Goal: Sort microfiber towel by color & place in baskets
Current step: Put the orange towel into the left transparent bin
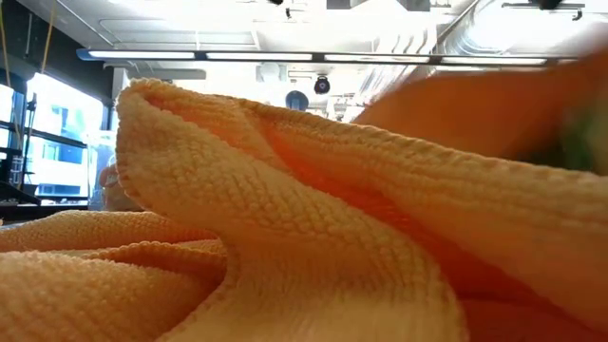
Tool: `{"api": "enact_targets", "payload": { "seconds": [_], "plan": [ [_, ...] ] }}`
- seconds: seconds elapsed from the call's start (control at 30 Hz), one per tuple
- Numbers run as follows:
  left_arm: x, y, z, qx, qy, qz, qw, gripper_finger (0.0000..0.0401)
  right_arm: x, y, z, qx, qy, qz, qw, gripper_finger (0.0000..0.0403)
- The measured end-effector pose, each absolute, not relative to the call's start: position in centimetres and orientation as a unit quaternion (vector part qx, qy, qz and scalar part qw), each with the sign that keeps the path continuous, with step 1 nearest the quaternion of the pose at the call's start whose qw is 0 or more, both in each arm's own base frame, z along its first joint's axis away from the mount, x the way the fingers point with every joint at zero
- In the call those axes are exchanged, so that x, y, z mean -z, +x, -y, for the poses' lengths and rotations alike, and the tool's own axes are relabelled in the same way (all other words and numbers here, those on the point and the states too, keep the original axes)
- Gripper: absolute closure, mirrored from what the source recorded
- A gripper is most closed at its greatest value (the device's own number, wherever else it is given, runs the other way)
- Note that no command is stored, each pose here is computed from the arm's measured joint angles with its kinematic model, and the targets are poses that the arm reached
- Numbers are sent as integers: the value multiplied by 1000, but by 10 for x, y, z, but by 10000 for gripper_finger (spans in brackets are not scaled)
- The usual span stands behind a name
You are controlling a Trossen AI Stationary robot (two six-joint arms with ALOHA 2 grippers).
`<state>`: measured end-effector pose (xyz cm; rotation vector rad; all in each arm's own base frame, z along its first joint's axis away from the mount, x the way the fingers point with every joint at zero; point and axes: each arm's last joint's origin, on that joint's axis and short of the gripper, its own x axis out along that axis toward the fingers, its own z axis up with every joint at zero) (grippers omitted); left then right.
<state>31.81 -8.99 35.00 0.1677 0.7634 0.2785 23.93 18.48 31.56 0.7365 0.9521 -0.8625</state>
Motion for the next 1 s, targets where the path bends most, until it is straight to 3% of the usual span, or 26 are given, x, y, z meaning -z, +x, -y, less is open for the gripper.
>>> {"api": "enact_targets", "payload": {
  "seconds": [0.2, 0.5, 1.0],
  "plan": [
    [-320, 307, 89, -137, 69, -415, 897, 160, -275, 244, -192, 385, 369, -433, 727, 318],
    [-284, 282, 83, -172, 18, -449, 877, 160, -221, 257, -183, 333, 356, -436, 756, 317],
    [-284, 273, 81, -174, -10, -442, 880, 160, -199, 276, -153, 277, 248, -547, 750, 319]
  ]
}}
